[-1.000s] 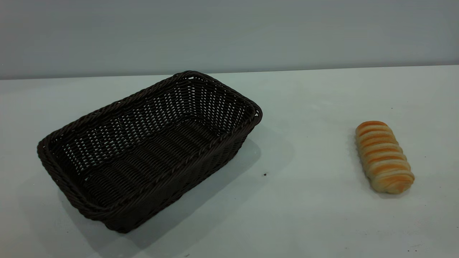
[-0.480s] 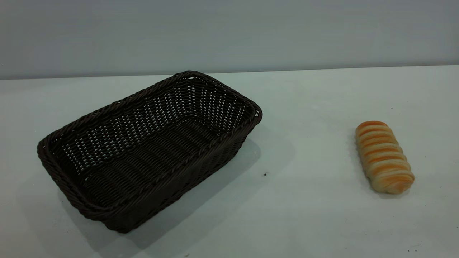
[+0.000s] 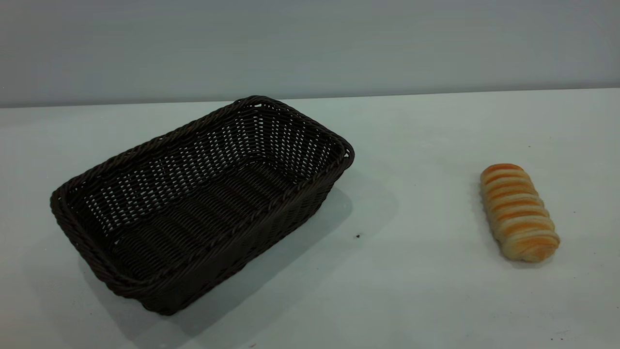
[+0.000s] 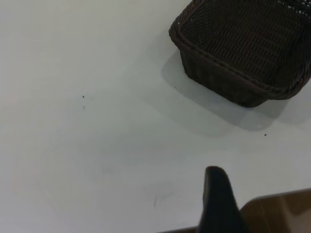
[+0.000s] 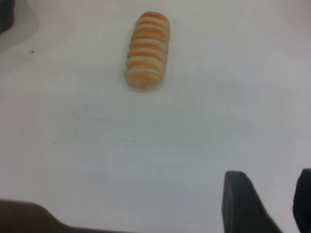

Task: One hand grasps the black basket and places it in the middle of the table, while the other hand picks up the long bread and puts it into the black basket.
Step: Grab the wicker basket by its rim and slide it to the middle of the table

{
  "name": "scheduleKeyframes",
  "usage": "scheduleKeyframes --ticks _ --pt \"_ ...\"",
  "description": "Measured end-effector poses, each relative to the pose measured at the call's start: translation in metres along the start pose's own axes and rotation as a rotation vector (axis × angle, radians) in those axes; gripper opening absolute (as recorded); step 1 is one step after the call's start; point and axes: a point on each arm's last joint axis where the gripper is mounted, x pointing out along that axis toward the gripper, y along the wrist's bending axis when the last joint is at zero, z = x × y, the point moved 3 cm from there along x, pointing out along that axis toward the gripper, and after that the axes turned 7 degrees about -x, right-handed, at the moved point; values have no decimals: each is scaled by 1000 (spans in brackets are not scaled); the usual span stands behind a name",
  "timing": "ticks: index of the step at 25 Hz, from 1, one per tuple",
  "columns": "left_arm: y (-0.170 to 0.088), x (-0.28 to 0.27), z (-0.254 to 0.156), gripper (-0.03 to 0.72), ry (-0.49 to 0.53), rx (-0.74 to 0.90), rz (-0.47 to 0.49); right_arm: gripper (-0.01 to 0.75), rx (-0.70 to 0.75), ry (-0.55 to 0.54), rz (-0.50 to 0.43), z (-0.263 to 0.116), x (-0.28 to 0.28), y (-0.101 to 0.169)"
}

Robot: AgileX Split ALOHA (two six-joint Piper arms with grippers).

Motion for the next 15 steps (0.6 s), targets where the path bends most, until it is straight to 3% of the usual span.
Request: scheduleKeyframes --ticks 5,12,15 --pt "0 0 0 526 -3 -56 -1 243 26 -12 35 2 0 4" --pt "-2 -10 30 525 -171 -436 -52 243 79 -79 79 10 -2 9" --pt "-3 5 45 525 -114 -492 -38 243 86 -79 81 10 -2 9"
